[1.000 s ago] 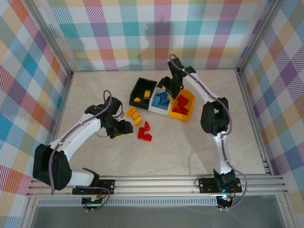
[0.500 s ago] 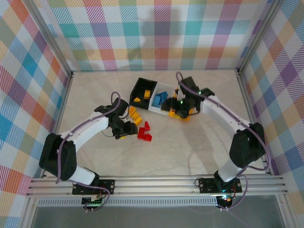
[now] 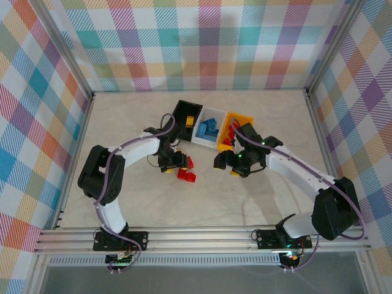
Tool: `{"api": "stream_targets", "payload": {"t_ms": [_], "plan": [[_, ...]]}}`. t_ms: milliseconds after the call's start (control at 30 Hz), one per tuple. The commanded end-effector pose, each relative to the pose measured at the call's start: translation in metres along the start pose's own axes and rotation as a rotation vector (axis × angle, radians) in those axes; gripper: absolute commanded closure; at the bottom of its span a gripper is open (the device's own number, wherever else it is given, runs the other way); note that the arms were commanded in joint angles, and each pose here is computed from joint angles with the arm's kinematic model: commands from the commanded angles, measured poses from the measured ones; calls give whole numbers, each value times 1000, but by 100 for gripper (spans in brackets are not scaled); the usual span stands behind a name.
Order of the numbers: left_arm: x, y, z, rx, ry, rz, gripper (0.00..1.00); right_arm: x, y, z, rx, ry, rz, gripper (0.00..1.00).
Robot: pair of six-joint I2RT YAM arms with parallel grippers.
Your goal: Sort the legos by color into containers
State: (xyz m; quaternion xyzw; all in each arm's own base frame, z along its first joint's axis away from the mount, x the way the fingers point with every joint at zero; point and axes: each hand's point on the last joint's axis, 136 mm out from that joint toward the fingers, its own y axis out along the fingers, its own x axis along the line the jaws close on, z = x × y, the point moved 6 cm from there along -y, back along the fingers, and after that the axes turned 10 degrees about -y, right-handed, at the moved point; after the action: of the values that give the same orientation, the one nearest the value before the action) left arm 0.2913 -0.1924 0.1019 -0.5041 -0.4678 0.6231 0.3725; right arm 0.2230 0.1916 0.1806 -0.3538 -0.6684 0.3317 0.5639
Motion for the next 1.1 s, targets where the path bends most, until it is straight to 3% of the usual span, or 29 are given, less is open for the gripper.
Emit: {"api": "stream_targets", "payload": {"t_ms": [0,367,533,600,800,1067], "plan": [[-10,6,-6,-6,50,-7,39,-1,0,7,5,11,-3,26],[-9,33,0,46,74,-73,42,-1,6,3,20,1,2,26],[-5,29,3,41,76,-89,57,0,6,1,16,-2,3,26],[-6,24,2,31,81,-89,63,-1,7,1,17,0,5,26],[-10,5,1,6,91,-92,64,-1,10,-1,14,2,2,26],[-47,-57,-20,-95,96,27,63,4,-8,-5,-67,-33,-12,25]]}}
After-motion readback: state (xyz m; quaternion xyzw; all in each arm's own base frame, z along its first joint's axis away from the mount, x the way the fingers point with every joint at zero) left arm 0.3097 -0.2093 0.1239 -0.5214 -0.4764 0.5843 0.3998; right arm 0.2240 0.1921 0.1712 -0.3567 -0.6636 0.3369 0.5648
